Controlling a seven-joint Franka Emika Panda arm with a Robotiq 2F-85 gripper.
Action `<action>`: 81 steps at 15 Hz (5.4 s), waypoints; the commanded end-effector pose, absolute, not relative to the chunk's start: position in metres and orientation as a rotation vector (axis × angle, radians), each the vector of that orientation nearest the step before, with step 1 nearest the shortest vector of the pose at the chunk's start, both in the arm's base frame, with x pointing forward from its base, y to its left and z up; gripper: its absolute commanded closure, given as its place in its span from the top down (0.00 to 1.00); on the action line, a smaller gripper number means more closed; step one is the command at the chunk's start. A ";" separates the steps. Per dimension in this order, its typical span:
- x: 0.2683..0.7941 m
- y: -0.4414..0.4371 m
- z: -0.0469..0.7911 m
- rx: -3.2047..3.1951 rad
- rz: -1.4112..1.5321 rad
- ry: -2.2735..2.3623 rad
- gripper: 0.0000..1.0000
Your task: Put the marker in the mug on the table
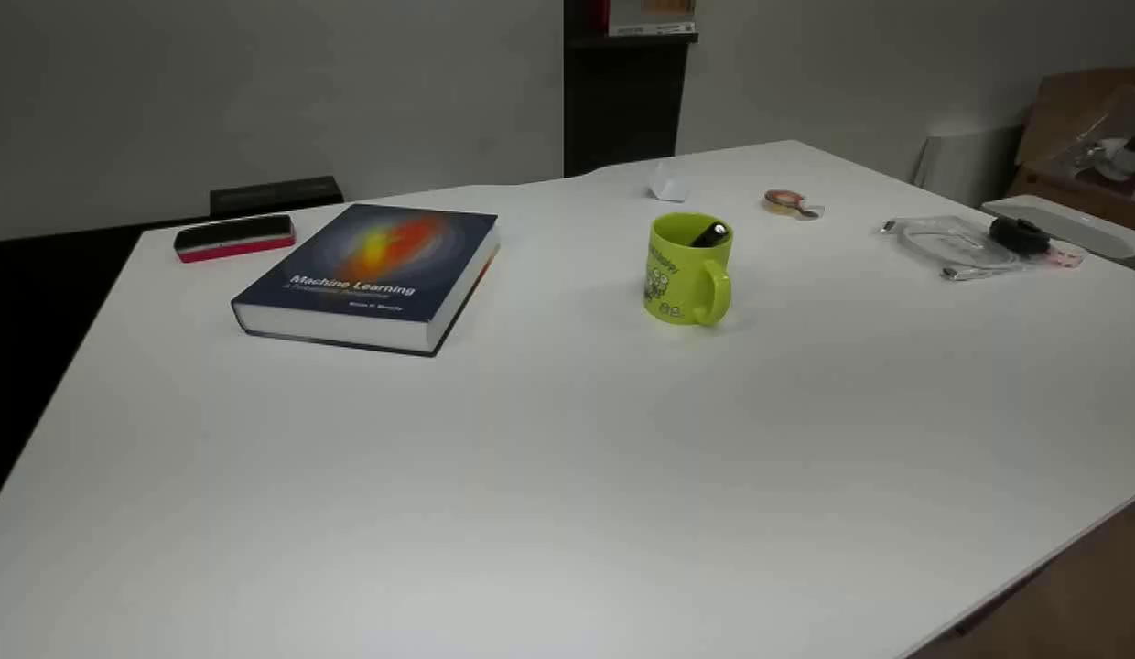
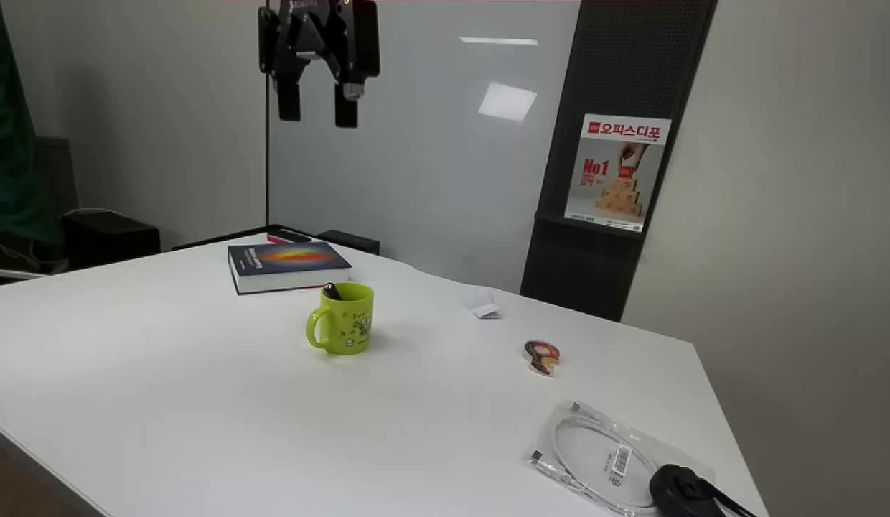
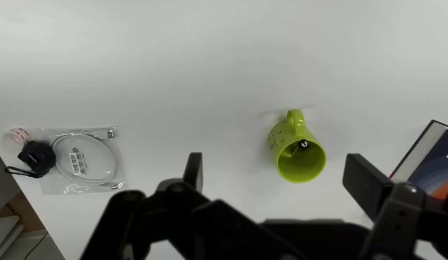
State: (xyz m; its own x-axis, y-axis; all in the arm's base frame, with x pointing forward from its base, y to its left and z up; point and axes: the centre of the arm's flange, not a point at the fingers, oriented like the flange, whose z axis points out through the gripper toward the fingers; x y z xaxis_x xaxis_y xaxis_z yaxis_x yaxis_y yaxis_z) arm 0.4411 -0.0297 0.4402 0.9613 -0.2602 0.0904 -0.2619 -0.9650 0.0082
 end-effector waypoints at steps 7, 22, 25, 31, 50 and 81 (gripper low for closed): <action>0.441 -0.030 0.440 3.091 0.140 -0.412 1.00; 0.500 -0.002 0.323 3.012 0.076 -0.209 1.00; 0.519 0.027 0.287 3.059 0.050 -0.109 1.00; 0.524 0.048 0.258 3.066 0.048 -0.046 1.00; 0.558 0.052 0.208 3.029 0.220 -0.007 0.75; 0.613 0.071 0.338 3.171 -0.687 -0.139 0.05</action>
